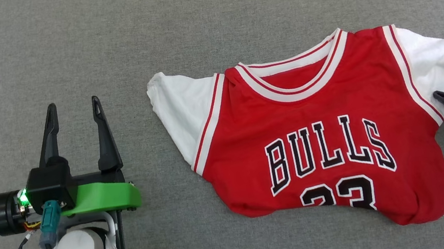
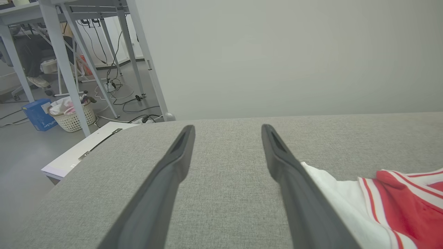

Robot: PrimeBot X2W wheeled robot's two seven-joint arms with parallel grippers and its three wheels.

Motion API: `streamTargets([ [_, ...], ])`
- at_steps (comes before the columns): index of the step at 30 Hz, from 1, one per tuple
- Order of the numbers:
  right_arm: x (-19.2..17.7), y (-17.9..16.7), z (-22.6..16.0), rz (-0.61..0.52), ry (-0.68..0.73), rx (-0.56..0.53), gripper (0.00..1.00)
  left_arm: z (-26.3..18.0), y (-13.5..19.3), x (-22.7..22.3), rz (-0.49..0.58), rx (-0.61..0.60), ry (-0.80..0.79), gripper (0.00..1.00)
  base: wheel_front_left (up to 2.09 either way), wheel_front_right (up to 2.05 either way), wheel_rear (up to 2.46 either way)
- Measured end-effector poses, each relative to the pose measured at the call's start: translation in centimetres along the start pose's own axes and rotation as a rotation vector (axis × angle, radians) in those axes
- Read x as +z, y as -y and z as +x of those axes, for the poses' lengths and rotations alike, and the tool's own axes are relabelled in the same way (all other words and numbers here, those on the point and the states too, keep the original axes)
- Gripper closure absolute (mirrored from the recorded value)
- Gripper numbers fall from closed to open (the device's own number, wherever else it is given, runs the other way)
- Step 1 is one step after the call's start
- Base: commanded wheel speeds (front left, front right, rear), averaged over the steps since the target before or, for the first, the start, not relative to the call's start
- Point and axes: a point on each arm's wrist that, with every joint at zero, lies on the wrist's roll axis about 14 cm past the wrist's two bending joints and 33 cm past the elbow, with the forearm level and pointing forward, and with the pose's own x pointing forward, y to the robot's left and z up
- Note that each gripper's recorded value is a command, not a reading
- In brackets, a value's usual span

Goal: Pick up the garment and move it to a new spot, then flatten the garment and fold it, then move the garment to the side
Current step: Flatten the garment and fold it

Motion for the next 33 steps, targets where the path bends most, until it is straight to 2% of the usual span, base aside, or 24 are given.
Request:
streamTargets([
  [1, 0.2, 0.0, 0.1, -0.005, 0.017, 0.001, 0.24, 0.0, -0.1, -0.1, 0.002, 0.002, 0.0, 0.0, 0.0, 0.0, 0.0],
  [2, 0.6, -0.1, 0.2, -0.012, 0.042, 0.0, 0.65, 0.0, -0.2, -0.1, 0.003, 0.007, -0.001, 0.0, 0.0, 0.0, 0.0],
  [3, 1.0, 0.0, 0.1, -0.015, 0.071, -0.003, 1.0, -0.1, -0.4, -0.3, 0.004, 0.008, -0.004, 0.0, 0.0, 0.0, 0.0],
  [7, 2.5, 0.9, -0.8, -0.013, 0.169, -0.03, 1.0, -0.4, -0.6, -0.5, 0.008, 0.01, -0.013, 0.0, 0.0, 0.0, 0.0],
  [15, 5.2, 5.6, -5.5, 0.037, 0.342, -0.135, 1.0, -0.9, -0.1, 0.4, -0.006, -0.001, 0.01, 0.0, 0.0, 0.0, 0.0],
  [18, 4.1, 7.4, -6.6, 0.073, 0.342, -0.177, 1.0, -1.0, 0.1, 0.4, -0.013, -0.006, 0.009, 0.0, 0.0, 0.0, 0.0],
  [22, 0.6, 8.9, -6.6, 0.143, 0.28, -0.215, 1.0, -1.1, 0.3, 0.3, -0.013, -0.016, 0.009, 0.0, 0.0, 0.0, 0.0],
  [27, -3.5, 8.8, -5.2, 0.229, 0.202, -0.227, 1.0, -1.3, 0.3, -0.4, -0.014, -0.017, -0.014, 0.0, 0.0, 0.0, 0.0],
  [30, -3.9, 8.8, -5.0, 0.246, 0.21, -0.233, 1.0, -1.4, 0.1, -0.7, -0.011, -0.018, -0.022, 0.0, 0.0, 0.0, 0.0],
  [31, -3.8, 8.8, -5.0, 0.252, 0.22, -0.236, 0.83, -1.4, 0.1, -0.8, -0.01, -0.017, -0.025, 0.0, 0.0, 0.0, 0.0],
  [32, -3.7, 8.8, -5.1, 0.26, 0.238, -0.238, 0.09, -1.5, 0.0, -0.8, -0.01, -0.017, -0.028, 0.0, 0.0, 0.0, 0.0],
  [33, -3.5, 8.9, -5.2, 0.265, 0.261, -0.244, 0.0, -1.6, 0.0, -0.9, -0.009, -0.019, -0.03, 0.0, 0.0, 0.0, 0.0],
])
